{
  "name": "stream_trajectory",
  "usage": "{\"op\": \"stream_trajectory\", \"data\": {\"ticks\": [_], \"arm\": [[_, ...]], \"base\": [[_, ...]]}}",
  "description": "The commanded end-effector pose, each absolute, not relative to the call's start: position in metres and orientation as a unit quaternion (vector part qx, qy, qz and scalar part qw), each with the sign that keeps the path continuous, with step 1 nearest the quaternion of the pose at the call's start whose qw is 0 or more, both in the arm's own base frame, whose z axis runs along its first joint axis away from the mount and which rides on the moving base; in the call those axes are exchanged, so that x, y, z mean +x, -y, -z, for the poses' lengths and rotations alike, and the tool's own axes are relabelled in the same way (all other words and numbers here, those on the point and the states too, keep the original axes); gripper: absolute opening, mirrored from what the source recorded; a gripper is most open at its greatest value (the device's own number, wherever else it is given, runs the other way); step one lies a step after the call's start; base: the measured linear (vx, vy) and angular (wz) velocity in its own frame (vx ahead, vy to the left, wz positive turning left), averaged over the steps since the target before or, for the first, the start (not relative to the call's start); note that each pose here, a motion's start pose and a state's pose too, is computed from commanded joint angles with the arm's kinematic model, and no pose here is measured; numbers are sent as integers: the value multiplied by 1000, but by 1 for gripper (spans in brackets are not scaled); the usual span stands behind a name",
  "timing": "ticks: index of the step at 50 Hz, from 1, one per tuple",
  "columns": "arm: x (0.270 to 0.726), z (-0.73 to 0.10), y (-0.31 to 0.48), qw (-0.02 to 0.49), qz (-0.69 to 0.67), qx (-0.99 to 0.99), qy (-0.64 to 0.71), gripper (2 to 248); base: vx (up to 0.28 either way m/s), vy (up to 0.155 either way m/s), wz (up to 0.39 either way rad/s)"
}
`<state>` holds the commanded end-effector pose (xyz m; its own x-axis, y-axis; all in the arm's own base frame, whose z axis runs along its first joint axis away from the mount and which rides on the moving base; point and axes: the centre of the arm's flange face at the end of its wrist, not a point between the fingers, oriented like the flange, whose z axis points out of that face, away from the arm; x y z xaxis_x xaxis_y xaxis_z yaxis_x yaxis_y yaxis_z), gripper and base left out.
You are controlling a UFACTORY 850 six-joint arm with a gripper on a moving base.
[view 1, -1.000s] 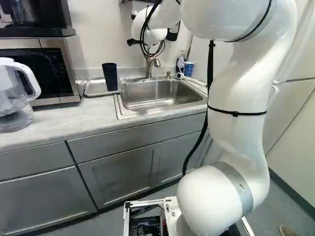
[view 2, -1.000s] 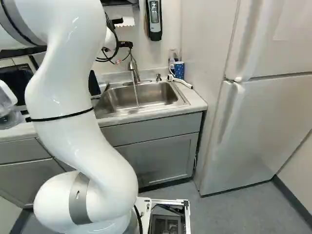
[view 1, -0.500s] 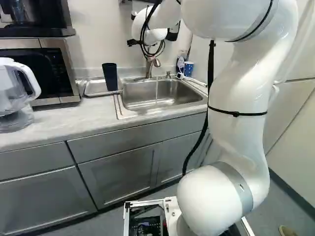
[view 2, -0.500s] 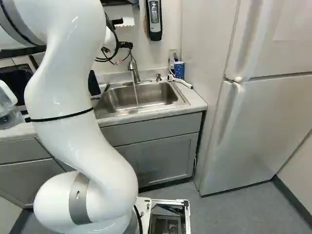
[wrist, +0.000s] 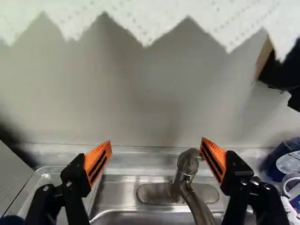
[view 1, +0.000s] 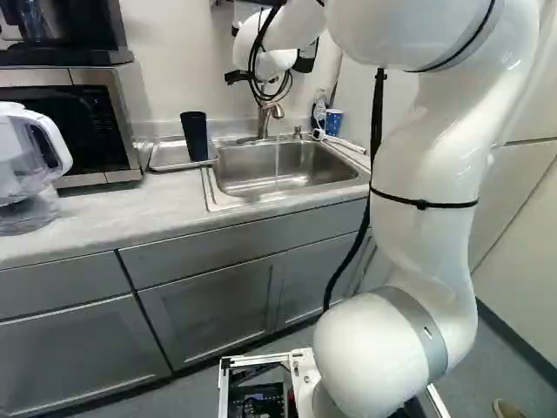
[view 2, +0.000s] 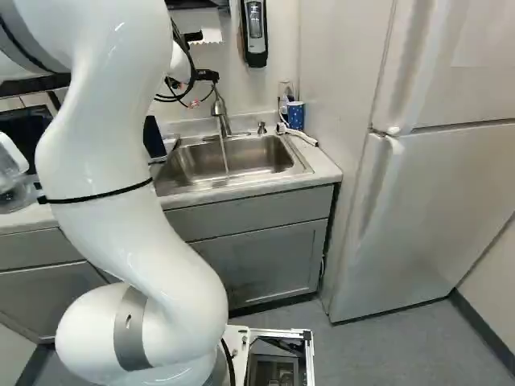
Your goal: Rinse the cup and place it in the tray
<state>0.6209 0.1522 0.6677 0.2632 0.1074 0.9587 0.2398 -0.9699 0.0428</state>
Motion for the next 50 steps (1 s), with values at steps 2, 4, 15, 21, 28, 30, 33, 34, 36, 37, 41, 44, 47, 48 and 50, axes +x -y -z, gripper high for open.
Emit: {"op": "stream_trajectory", "data": {"ticks": [2, 4, 15, 21, 28, 30, 33, 34, 36, 37, 41, 44, 47, 48, 50], "arm": [[619, -668, -152, 56, 596, -794, 110, 247], [616, -668, -152, 56, 594, -795, 110, 247], [603, -667, -151, 57, 585, -801, 113, 247], [599, -666, -151, 57, 581, -804, 114, 247], [599, -666, -151, 57, 579, -805, 115, 247], [599, -666, -151, 57, 579, -805, 115, 247], [599, -666, -151, 57, 579, -805, 115, 247], [599, -666, -151, 57, 579, -805, 115, 247], [599, -666, -151, 57, 579, -805, 115, 247], [599, -666, -151, 57, 579, -805, 115, 247], [599, -666, -151, 57, 579, -805, 115, 247], [599, -666, -151, 57, 579, -805, 115, 247], [599, -666, -151, 57, 579, -805, 115, 247], [599, -666, -151, 57, 579, -805, 115, 247], [599, -666, -151, 57, 579, -805, 115, 247]], "base": [[0, 0, 0], [0, 0, 0], [0, 0, 0], [0, 0, 0], [0, 0, 0], [0, 0, 0], [0, 0, 0], [0, 0, 0], [0, 0, 0], [0, 0, 0], [0, 0, 0], [0, 0, 0], [0, 0, 0], [0, 0, 0], [0, 0, 0]]}}
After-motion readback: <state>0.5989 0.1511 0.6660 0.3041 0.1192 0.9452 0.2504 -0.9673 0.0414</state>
